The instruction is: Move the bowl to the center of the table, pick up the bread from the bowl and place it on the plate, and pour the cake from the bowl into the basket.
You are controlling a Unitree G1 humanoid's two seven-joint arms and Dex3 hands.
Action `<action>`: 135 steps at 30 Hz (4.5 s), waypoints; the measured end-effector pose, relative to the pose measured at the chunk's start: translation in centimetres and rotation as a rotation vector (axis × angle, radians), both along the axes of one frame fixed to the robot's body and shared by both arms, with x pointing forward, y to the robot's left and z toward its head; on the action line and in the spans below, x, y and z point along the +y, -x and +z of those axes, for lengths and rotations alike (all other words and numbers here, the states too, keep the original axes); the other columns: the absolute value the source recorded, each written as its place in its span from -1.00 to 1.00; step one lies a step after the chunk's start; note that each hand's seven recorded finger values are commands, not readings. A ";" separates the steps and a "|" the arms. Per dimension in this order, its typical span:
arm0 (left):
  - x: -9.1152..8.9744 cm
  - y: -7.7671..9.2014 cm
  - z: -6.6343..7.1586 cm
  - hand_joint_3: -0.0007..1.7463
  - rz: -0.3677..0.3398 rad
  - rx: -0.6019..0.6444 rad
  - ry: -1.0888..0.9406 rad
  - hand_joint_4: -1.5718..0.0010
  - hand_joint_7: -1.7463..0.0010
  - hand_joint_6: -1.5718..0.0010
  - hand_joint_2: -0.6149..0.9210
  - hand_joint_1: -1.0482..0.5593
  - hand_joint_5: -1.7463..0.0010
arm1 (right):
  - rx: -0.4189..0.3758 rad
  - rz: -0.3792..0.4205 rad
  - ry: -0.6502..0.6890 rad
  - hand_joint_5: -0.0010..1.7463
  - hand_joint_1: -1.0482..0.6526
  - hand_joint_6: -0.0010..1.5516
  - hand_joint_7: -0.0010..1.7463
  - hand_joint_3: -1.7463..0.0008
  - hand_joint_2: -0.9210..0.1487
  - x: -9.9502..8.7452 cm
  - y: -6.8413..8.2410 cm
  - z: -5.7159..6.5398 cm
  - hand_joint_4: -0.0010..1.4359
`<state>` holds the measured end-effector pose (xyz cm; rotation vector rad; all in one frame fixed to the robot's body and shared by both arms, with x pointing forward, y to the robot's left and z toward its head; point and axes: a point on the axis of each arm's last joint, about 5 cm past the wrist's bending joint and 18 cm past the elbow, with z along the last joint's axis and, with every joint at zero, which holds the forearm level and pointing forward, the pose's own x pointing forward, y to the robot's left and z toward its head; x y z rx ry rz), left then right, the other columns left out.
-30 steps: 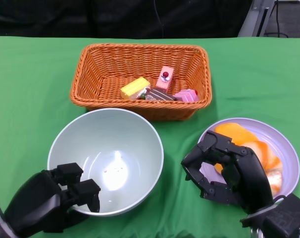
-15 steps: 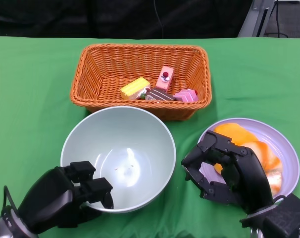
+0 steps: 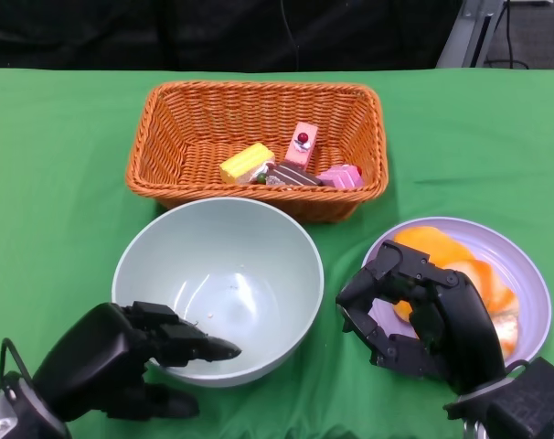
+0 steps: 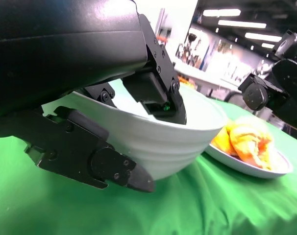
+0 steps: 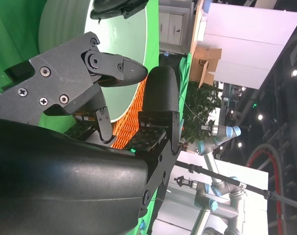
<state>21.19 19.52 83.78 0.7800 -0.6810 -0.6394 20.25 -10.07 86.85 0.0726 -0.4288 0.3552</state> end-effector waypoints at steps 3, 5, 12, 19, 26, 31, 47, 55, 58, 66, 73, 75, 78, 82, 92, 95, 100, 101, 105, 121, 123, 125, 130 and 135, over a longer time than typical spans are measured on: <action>0.3 0.1 0.3 -0.95 -0.018 0.042 0.002 0.12 1.00 0.21 1.00 -0.60 0.99 | 0.001 -0.001 0.001 0.70 -0.01 -0.07 0.35 0.17 -0.44 0.0 0.0 0.0 -0.01; 0.5 0.3 0.5 -0.92 -0.025 0.069 0.015 0.15 1.00 0.23 1.00 -0.66 0.99 | 0.004 -0.005 0.002 0.69 -0.02 -0.08 0.34 0.17 -0.45 0.0 0.1 -0.1 -0.01; 1.1 0.7 1.0 -0.84 -0.030 0.184 0.109 0.23 1.00 0.30 1.00 -0.80 1.00 | 0.009 -0.008 0.010 0.70 -0.01 -0.07 0.34 0.17 -0.46 -0.2 0.2 -0.2 0.00; 1.2 0.8 1.7 -0.81 -0.035 0.300 0.213 0.23 1.00 0.30 1.00 -0.81 1.00 | 0.010 -0.005 0.001 0.72 0.00 -0.08 0.36 0.16 -0.45 -0.1 0.2 -0.2 -0.01; 1.4 0.7 2.1 -0.80 -0.061 0.376 0.272 0.23 0.99 0.30 1.00 -0.80 0.99 | 0.010 -0.006 0.002 0.73 -0.02 -0.08 0.36 0.15 -0.44 -0.1 0.2 -0.2 -0.01; 1.4 0.6 2.1 -0.79 -0.071 0.421 0.331 0.22 0.99 0.28 1.00 -0.80 0.99 | 0.010 -0.007 0.005 0.74 -0.03 -0.09 0.37 0.17 -0.45 -0.1 0.2 -0.2 -0.01; 0.9 0.2 1.5 -0.66 -0.053 0.479 0.502 0.09 0.97 0.21 1.00 -0.86 0.94 | 0.010 -0.001 0.000 0.74 0.01 -0.09 0.37 0.15 -0.44 -0.1 0.2 -0.2 -0.02; -0.2 0.2 1.2 -0.60 -0.028 0.457 0.622 -0.01 0.96 0.14 1.00 -0.83 0.91 | 0.010 0.000 0.005 0.74 -0.02 -0.09 0.36 0.20 -0.48 -0.1 0.2 -0.2 -0.02; -0.7 0.1 1.3 -0.61 -0.029 0.452 0.653 -0.03 0.97 0.13 1.00 -0.77 0.90 | 0.011 0.000 0.007 0.74 -0.02 -0.09 0.34 0.23 -0.51 -0.1 0.2 -0.2 -0.01; -2.5 -0.1 1.3 -0.68 -0.024 0.462 0.719 -0.09 0.96 0.08 1.00 -0.60 0.87 | 0.044 0.006 0.017 0.73 0.01 -0.07 0.31 0.30 -0.55 -0.5 0.8 -0.8 -0.01; -3.4 -0.1 1.2 -0.78 -0.023 0.481 0.770 -0.18 0.94 -0.01 1.00 -0.24 0.81 | 0.048 0.012 0.016 0.73 0.03 -0.09 0.32 0.30 -0.57 -0.8 1.0 -0.9 -0.02; -3.6 -0.2 1.2 -0.80 -0.024 0.482 0.794 -0.23 0.92 -0.07 1.00 -0.14 0.77 | 0.045 0.015 0.013 0.74 0.03 -0.09 0.33 0.31 -0.57 -0.9 1.1 -0.8 -0.02; -3.7 -0.2 1.4 -0.78 -0.026 0.472 0.812 -0.27 0.90 -0.13 1.00 -0.08 0.72 | 0.044 0.019 0.005 0.74 0.03 -0.09 0.33 0.33 -0.57 -1.0 1.1 -0.8 -0.02; -3.6 -0.3 1.6 -0.76 -0.023 0.452 0.821 -0.26 0.88 -0.25 1.00 -0.02 0.50 | 0.043 0.019 0.005 0.74 0.03 -0.09 0.33 0.33 -0.59 -1.0 1.1 -0.8 -0.02; -4.0 -0.1 2.5 -0.11 -0.016 0.419 0.860 0.02 -0.50 -0.05 0.77 0.20 -0.80 | 0.047 0.027 0.002 0.74 0.03 -0.08 0.34 0.30 -0.56 -1.1 1.2 -0.9 -0.01; -4.0 0.0 2.8 0.12 -0.017 0.421 0.854 0.02 -0.65 -0.03 0.68 0.25 -0.90 | 0.045 0.027 0.001 0.75 0.04 -0.08 0.35 0.28 -0.54 -1.1 1.3 -0.9 -0.01; -4.1 0.2 3.1 0.31 -0.001 0.426 0.850 -0.02 -0.70 -0.03 0.55 0.27 -0.92 | 0.042 0.030 -0.006 0.76 0.04 -0.09 0.36 0.27 -0.53 -1.2 1.3 -0.8 -0.02; -4.1 0.2 3.1 0.29 -0.001 0.426 0.849 -0.03 -0.71 -0.01 0.57 0.26 -0.93 | 0.042 0.031 -0.007 0.76 0.03 -0.09 0.36 0.26 -0.52 -1.2 1.3 -0.8 -0.01; -4.2 0.2 3.1 0.20 -0.005 0.427 0.839 -0.05 -0.69 -0.01 0.59 0.24 -0.90 | 0.043 0.033 -0.003 0.76 0.01 -0.10 0.37 0.24 -0.52 -1.4 1.4 -0.9 0.00; -4.5 0.3 2.9 0.25 -0.014 0.422 0.813 -0.07 -0.62 -0.03 0.54 0.24 -0.86 | 0.032 0.028 -0.010 0.77 0.01 -0.11 0.42 0.19 -0.45 -1.8 1.8 -0.8 0.01; -4.6 0.4 2.8 0.27 -0.017 0.420 0.803 -0.08 -0.63 -0.03 0.52 0.25 -0.85 | 0.032 0.027 -0.010 0.77 0.00 -0.11 0.42 0.20 -0.45 -1.8 1.8 -0.7 0.01; -4.7 0.4 2.8 0.27 -0.021 0.416 0.794 -0.07 -0.63 -0.02 0.51 0.24 -0.84 | 0.028 0.026 -0.011 0.78 0.01 -0.12 0.43 0.19 -0.46 -1.9 1.8 -0.7 0.00; -4.8 0.4 2.6 0.34 -0.019 0.424 0.821 -0.11 -0.55 -0.08 0.47 0.32 -0.82 | 0.024 0.033 -0.029 0.84 0.07 -0.16 0.50 0.02 -0.36 -2.0 1.8 -0.4 -0.04; -4.8 0.4 2.4 0.42 -0.018 0.435 0.822 -0.11 -0.57 -0.07 0.43 0.27 -0.83 | 0.029 0.035 -0.028 0.82 0.06 -0.15 0.47 0.01 -0.32 -1.9 1.8 -0.4 -0.03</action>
